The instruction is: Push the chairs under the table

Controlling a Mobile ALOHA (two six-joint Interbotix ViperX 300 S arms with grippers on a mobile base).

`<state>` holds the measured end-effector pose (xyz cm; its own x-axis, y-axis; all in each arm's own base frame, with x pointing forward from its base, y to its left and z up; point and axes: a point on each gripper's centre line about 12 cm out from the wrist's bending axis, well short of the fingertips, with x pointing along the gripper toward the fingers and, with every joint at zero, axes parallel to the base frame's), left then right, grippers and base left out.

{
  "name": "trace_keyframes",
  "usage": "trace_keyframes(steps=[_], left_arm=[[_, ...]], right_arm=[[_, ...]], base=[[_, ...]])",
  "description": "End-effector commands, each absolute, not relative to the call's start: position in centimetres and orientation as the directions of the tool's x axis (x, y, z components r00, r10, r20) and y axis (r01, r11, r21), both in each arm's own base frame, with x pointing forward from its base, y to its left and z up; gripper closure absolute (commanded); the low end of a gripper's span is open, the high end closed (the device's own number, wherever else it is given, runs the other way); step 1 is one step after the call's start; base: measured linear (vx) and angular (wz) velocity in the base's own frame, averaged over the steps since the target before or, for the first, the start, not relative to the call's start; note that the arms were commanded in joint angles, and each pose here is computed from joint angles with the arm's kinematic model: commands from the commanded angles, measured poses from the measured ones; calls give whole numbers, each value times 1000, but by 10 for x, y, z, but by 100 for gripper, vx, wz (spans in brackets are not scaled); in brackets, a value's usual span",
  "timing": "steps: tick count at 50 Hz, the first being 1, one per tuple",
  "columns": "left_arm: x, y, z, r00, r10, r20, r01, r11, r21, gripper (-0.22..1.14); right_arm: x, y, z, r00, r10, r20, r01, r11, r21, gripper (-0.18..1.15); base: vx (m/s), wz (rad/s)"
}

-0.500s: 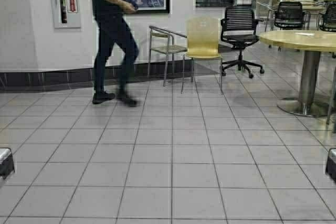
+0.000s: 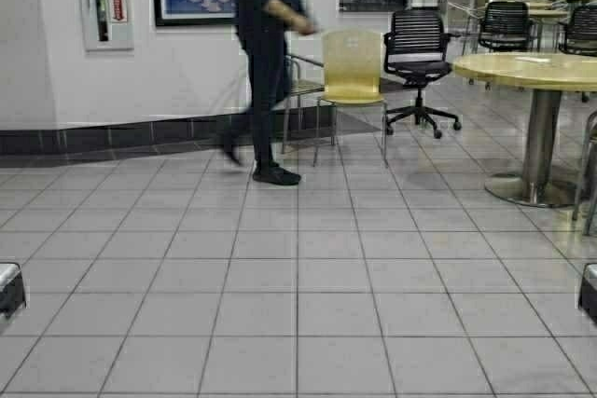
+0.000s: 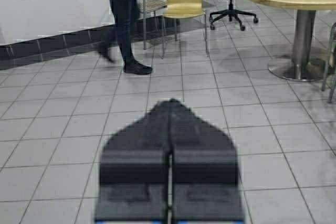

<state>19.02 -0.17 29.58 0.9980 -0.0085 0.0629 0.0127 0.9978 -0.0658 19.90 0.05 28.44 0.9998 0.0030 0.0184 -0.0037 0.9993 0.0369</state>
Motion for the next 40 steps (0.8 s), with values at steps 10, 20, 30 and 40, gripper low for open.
trace_keyframes(steps=[10, 20, 30, 40], left_arm=[[193, -2, 301, 997, -10, 74, 15, 998, -66, 89], [194, -2, 300, 998, -10, 67, 15, 998, -69, 89], [193, -2, 301, 997, -10, 71, 15, 997, -70, 89], [194, -2, 299, 998, -10, 63, 14, 998, -66, 89]], right_arm=[[203, 1, 294, 1000, 9, 23, -9, 1000, 7, 92], [202, 1, 292, 1000, 10, 4, -10, 1000, -2, 92], [201, 1, 288, 1000, 9, -25, -10, 1000, -18, 92], [199, 1, 288, 1000, 9, -25, -10, 1000, -30, 92]], base=[[14, -4], [17, 1], [21, 8], [25, 13]])
